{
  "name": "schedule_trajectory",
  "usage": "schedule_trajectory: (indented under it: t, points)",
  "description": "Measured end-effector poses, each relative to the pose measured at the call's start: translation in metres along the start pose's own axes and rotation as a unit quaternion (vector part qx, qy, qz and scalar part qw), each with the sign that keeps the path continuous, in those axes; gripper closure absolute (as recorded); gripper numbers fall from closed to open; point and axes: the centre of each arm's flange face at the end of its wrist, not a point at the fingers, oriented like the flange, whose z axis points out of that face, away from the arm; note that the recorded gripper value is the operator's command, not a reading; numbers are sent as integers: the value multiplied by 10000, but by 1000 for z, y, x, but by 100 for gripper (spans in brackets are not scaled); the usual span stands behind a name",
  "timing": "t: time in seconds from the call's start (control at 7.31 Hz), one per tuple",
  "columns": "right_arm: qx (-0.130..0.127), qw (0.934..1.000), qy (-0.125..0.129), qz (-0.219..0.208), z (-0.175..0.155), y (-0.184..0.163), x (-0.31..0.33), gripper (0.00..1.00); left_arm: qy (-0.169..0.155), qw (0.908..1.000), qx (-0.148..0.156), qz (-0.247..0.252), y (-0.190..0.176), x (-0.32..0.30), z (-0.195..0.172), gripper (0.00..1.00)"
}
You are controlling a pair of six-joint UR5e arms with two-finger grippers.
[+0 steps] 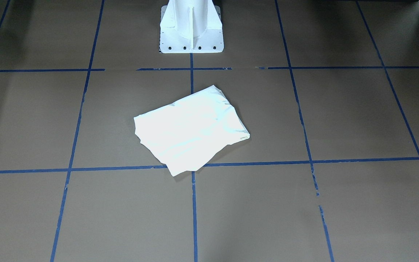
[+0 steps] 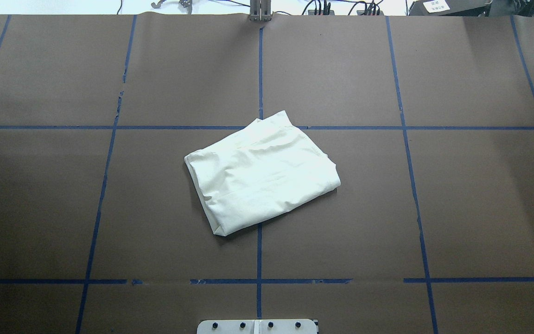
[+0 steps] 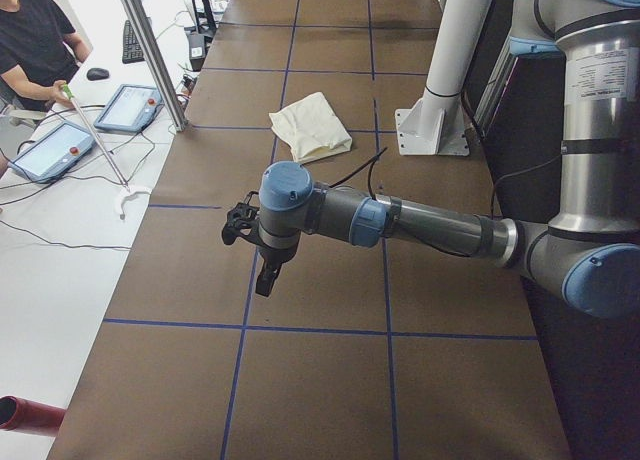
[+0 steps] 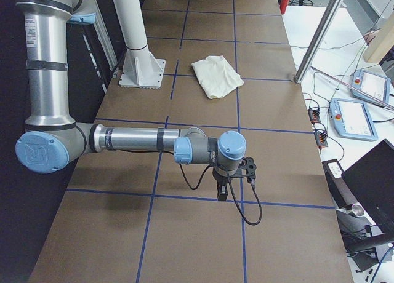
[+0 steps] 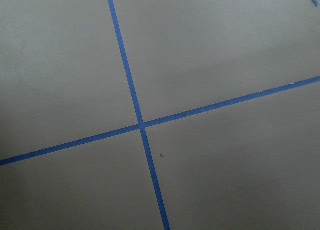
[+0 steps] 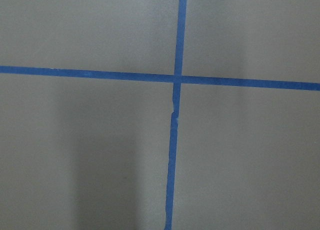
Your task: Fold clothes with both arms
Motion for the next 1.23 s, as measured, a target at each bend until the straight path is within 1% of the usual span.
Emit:
schedule_trajectory:
  t: [0.41,0.82,0.96,1.23]
  points:
    - [95,9999,-7,-95,-9,1,-9,0,2,10000,-17,-13,1,-3,3,0]
    - [94,9999,-7,-91,-9,3,-9,0,15,9998,-128,-121,2,-15,16,0]
    - [85,9999,-7,-80,-8,3,-8,0,20,9996,-185,-201,3,-20,21,0]
    - [81,9999,-7,-70,-8,3,-7,0,18,9976,-238,-658,4,-24,25,0]
